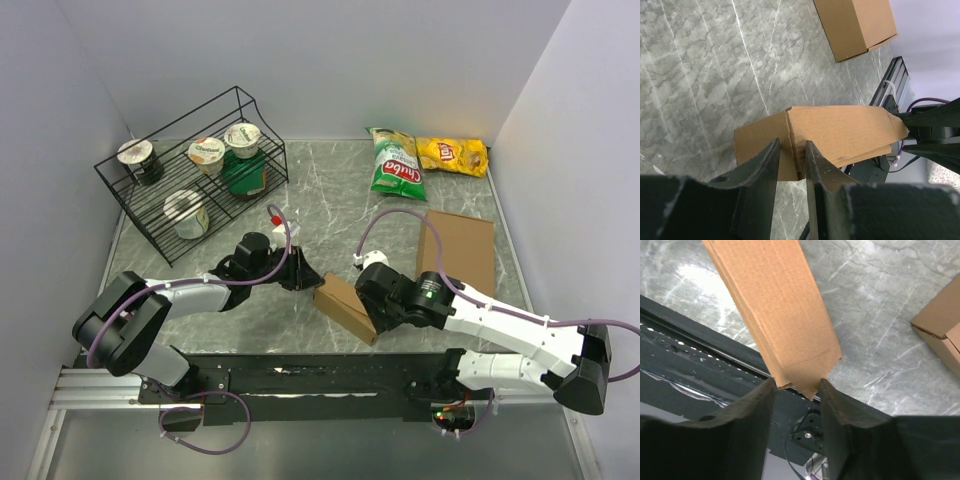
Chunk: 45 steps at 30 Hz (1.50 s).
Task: Fold the paper box
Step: Close the paper box at the center of the board.
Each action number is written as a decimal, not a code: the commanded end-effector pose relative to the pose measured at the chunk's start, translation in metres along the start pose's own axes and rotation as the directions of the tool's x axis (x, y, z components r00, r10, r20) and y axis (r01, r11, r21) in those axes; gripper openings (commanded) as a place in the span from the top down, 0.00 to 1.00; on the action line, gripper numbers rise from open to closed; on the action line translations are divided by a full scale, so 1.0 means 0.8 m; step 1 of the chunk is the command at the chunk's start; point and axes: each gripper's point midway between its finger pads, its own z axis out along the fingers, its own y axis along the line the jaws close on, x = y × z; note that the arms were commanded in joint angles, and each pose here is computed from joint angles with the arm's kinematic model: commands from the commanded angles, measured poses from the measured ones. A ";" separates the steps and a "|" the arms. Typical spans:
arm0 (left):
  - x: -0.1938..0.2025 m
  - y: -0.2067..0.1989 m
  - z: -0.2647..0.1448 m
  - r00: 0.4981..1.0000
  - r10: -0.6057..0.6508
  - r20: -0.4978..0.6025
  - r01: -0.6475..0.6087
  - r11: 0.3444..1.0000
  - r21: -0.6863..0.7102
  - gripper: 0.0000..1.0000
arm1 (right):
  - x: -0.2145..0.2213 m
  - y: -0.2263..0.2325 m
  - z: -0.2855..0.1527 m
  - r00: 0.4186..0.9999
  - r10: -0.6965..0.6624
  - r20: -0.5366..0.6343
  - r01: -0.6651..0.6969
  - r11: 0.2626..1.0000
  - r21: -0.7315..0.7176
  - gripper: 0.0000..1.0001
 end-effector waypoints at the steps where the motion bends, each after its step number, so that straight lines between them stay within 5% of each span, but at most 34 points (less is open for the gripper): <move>1: 0.081 0.075 -0.017 0.982 -0.093 -0.164 0.053 0.971 -0.232 0.69 | -0.008 0.004 0.007 1.000 0.007 0.014 -0.007 1.000 -0.004 0.57; 18: 0.082 0.074 -0.018 0.982 -0.094 -0.164 0.055 0.972 -0.227 0.69 | 0.037 0.038 0.034 0.987 0.001 -0.162 -0.021 0.993 -0.119 0.80; 34: 0.083 0.072 -0.020 0.983 -0.093 -0.160 0.056 0.974 -0.221 0.69 | 0.054 0.050 0.044 0.961 -0.003 -0.278 -0.033 0.992 -0.124 0.80; 37: 0.084 0.073 -0.021 0.983 -0.087 -0.163 0.049 0.973 -0.226 0.69 | 0.037 0.051 0.031 0.968 0.001 -0.251 -0.033 0.992 -0.122 0.68; 43: 0.081 0.075 -0.020 0.982 -0.027 -0.186 -0.014 0.977 -0.215 0.70 | -0.025 0.030 -0.012 0.992 0.008 -0.122 -0.016 0.998 -0.063 0.24; 45: 0.079 0.075 -0.018 0.982 -0.002 -0.188 -0.037 0.978 -0.204 0.69 | -0.044 0.030 -0.024 0.997 -0.001 -0.083 -0.006 0.996 -0.085 0.17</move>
